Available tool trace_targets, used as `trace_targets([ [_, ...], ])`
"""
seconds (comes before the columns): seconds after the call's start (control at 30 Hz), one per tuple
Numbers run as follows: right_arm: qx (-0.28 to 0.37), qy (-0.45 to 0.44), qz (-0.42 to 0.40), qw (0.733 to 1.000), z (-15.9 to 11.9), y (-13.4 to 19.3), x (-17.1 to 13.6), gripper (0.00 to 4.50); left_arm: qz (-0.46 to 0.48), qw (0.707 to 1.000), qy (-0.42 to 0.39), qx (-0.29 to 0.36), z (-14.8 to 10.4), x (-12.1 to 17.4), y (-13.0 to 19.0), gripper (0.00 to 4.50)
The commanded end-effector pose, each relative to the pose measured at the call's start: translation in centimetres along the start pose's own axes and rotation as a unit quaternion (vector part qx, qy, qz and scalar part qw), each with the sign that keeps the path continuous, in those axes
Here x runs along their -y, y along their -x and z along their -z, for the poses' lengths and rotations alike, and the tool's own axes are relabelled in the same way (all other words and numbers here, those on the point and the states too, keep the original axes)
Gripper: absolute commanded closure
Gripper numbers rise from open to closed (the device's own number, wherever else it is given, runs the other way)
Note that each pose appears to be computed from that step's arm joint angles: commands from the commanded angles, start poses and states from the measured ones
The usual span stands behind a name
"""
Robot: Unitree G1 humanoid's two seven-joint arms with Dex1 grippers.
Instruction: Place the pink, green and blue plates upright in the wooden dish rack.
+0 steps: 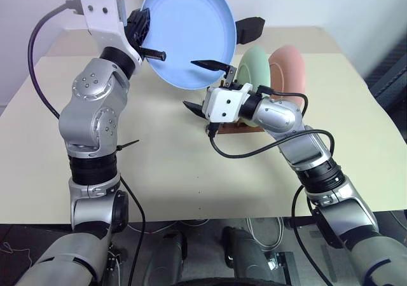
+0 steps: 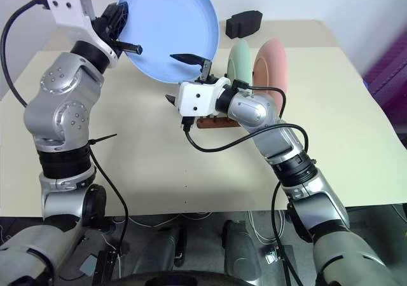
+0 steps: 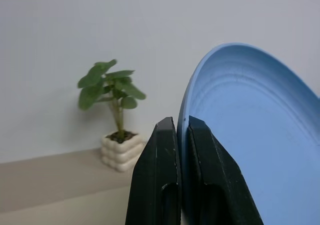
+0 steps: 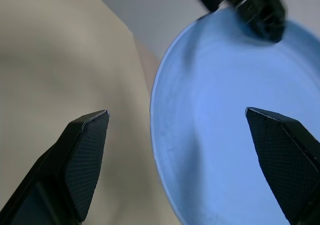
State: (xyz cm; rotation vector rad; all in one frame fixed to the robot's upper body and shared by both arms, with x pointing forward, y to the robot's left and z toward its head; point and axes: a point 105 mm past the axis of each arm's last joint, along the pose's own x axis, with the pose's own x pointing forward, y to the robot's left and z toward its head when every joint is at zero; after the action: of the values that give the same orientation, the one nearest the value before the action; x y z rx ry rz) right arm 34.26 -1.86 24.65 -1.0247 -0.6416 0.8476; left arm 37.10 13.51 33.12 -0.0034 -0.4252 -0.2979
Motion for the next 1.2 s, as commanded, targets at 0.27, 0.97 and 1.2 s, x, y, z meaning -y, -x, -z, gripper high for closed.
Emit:
trace_targets([
  [0.27,0.005,0.028,0.018,0.999,-0.3,-0.1,0.9,2.92,0.038,0.998,-0.001,0.044,-2.9,1.3,0.3,4.5],
  [0.97,0.028,0.03,0.049,0.998,-1.3,-0.1,1.6,4.5,-0.084,0.976,0.116,0.165,-5.8,-7.0,2.9,0.05],
  [1.2,0.148,-0.203,0.111,0.961,-5.4,0.0,4.2,4.5,-0.134,0.99,-0.022,0.032,0.3,-11.2,4.8,0.05],
])
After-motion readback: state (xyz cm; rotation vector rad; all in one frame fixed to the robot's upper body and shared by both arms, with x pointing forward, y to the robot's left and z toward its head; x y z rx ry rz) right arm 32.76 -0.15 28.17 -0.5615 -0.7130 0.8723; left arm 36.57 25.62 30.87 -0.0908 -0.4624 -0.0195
